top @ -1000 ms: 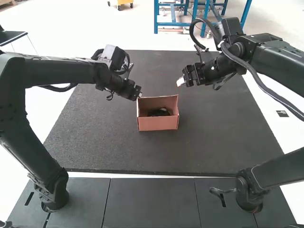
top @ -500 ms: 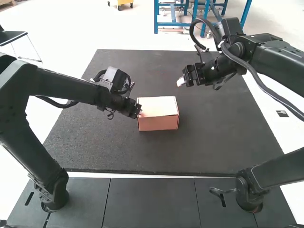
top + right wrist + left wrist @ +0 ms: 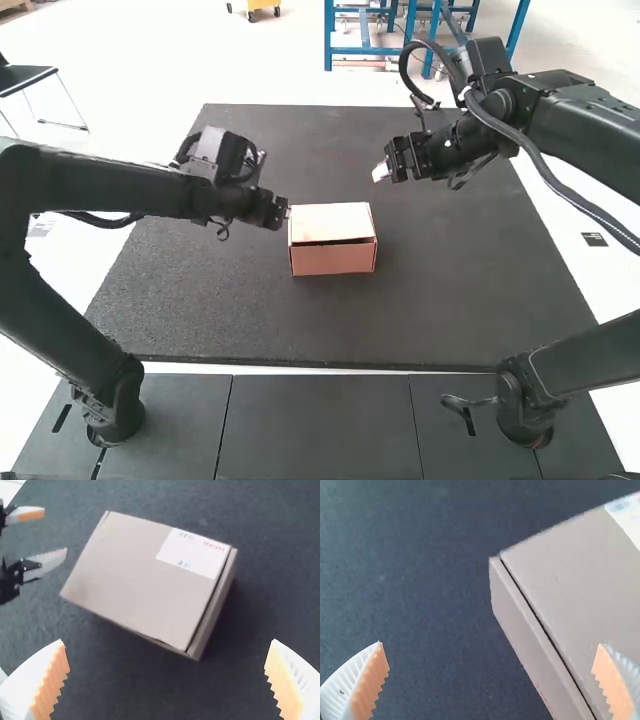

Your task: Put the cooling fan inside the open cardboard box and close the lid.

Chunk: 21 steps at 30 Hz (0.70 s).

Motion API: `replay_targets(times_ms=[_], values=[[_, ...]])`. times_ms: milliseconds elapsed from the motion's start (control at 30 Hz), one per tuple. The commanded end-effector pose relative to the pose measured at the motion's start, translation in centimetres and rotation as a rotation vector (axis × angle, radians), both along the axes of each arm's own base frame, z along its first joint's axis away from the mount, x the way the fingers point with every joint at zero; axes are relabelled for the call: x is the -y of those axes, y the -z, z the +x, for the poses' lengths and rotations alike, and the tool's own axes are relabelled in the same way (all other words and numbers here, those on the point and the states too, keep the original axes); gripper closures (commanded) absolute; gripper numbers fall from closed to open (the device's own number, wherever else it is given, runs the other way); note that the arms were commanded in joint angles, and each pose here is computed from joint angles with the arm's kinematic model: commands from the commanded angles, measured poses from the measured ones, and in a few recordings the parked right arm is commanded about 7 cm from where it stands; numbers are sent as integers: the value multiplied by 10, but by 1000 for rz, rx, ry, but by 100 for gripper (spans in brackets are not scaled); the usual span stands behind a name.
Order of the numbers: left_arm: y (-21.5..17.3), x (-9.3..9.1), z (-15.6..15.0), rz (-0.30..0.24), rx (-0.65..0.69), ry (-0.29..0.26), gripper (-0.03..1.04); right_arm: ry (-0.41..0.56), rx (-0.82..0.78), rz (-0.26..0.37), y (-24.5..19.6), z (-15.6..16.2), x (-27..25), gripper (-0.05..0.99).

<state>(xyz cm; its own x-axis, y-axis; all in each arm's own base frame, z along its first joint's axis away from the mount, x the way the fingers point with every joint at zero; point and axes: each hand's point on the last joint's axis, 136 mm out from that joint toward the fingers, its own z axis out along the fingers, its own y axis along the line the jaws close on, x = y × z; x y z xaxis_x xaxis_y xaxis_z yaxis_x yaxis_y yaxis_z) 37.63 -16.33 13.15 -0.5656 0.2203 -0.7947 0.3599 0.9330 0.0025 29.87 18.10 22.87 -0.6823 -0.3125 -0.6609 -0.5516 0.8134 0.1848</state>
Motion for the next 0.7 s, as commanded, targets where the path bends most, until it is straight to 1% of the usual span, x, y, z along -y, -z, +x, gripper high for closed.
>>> replay_targets(times_ms=[0, 100, 133, 167, 233, 300, 333, 400, 467, 533, 600, 667], values=[[-64, -12, 9, -83, 155, -37, 5, 35, 64, 30, -21, 3, 6, 4], [-83, -24, 6, -101, 201, -56, 5, 76, 107, 56, -30, 8, 8, 4], [-84, -27, 4, -111, 203, -54, 5, 84, 113, 56, -30, 9, 9, 4], [-86, -31, 3, -114, 214, -63, 5, 106, 122, 72, -33, 12, 9, 4], [-88, -40, 1, -117, 229, -77, 5, 156, 148, 74, -36, 18, 16, 3], [-88, -48, -2, -117, 251, -87, 5, 175, 176, 85, -40, 21, 20, 3], [-91, -47, -5, -127, 261, -68, 5, 186, 192, 91, -41, 23, 23, 3], [-95, -49, -10, -136, 287, -66, 5, 213, 225, 104, -42, 26, 32, 3], [-99, -49, -17, -152, 316, -51, 5, 245, 261, 119, -44, 29, 42, 3], [-101, -51, -24, -162, 345, -50, 5, 307, 279, 163, -47, 30, 54, 3], [-99, -54, -31, -170, 363, -50, 5, 355, 307, 193, -49, 30, 67, 3], [-96, -55, -40, -180, 379, -47, 5, 388, 332, 199, -45, 29, 79, 3]])
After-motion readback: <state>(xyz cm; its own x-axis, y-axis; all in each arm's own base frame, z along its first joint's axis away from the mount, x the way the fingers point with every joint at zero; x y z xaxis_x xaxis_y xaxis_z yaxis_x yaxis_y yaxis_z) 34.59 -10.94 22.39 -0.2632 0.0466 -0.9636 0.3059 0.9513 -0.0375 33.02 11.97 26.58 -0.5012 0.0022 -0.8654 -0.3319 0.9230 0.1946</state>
